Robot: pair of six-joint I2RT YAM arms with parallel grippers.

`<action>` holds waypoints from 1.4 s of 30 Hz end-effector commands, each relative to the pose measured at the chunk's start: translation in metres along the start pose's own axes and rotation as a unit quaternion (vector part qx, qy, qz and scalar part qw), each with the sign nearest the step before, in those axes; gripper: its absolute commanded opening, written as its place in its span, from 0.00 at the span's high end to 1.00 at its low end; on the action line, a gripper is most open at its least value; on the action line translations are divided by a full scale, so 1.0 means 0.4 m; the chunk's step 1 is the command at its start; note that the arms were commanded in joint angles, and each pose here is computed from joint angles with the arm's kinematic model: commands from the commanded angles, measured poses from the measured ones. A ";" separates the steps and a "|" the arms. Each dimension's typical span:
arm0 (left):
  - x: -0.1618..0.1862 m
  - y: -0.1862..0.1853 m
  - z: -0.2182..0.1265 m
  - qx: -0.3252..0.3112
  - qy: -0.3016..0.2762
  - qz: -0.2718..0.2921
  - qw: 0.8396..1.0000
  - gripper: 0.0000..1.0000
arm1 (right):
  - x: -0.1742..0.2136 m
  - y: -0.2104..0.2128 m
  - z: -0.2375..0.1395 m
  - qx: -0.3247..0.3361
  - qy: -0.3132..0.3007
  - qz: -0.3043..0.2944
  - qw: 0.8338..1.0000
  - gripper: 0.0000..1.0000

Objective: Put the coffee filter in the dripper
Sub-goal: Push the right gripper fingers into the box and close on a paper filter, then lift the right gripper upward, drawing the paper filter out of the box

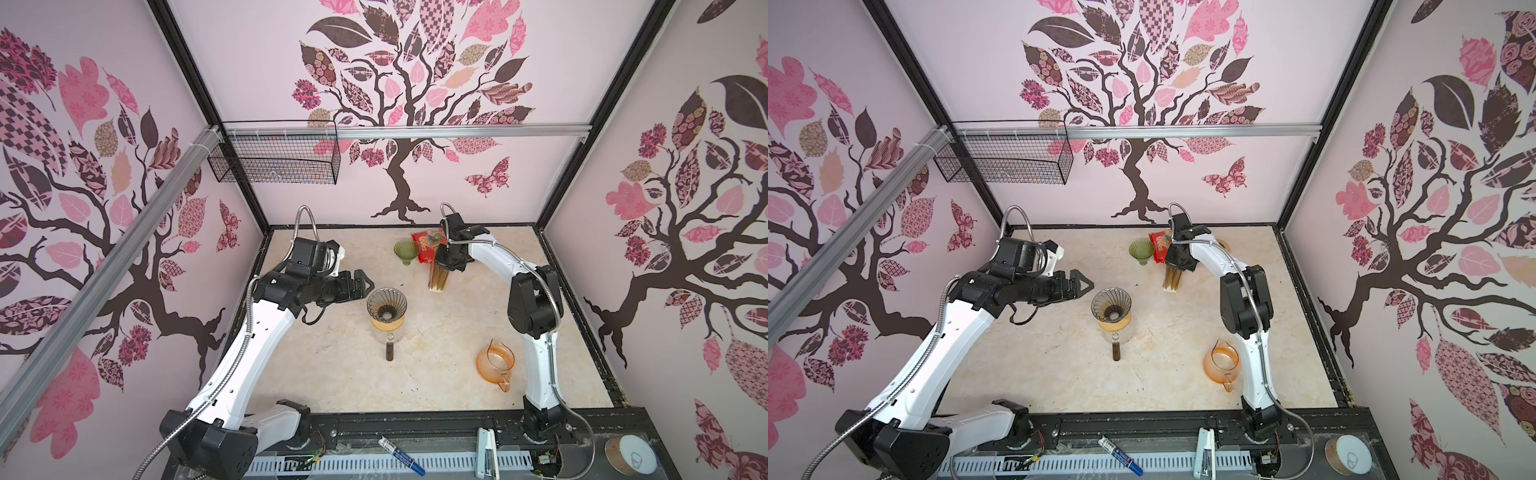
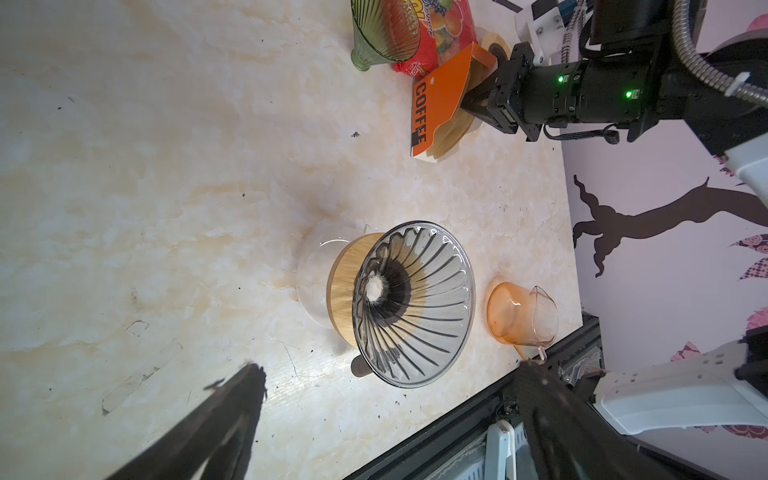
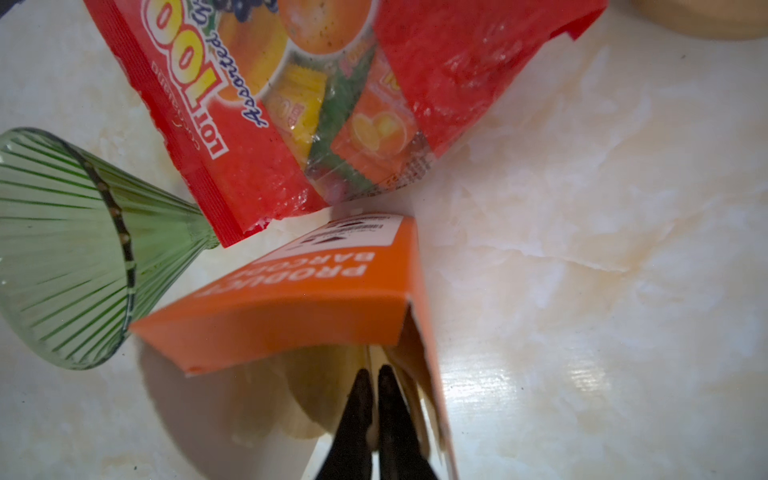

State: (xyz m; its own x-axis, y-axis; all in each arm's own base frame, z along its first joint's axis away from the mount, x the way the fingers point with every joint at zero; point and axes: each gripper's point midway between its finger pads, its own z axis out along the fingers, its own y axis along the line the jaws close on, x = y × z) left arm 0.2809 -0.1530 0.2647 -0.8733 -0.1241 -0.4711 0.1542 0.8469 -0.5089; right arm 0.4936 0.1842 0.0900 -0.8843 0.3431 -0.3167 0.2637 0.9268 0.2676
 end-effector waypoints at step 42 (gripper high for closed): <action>0.020 0.009 0.006 0.002 0.007 -0.006 1.000 0.03 | -0.046 0.047 -0.164 -0.003 -0.058 -0.060 0.997 1.00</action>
State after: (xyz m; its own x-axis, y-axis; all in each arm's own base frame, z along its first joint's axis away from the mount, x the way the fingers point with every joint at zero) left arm 0.2794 -0.1537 0.2616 -0.8784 -0.1224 -0.4620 0.1523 0.8446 -0.5133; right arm 0.4886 0.1847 0.1170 -0.8878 0.2506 -0.3861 0.1817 0.9615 0.2061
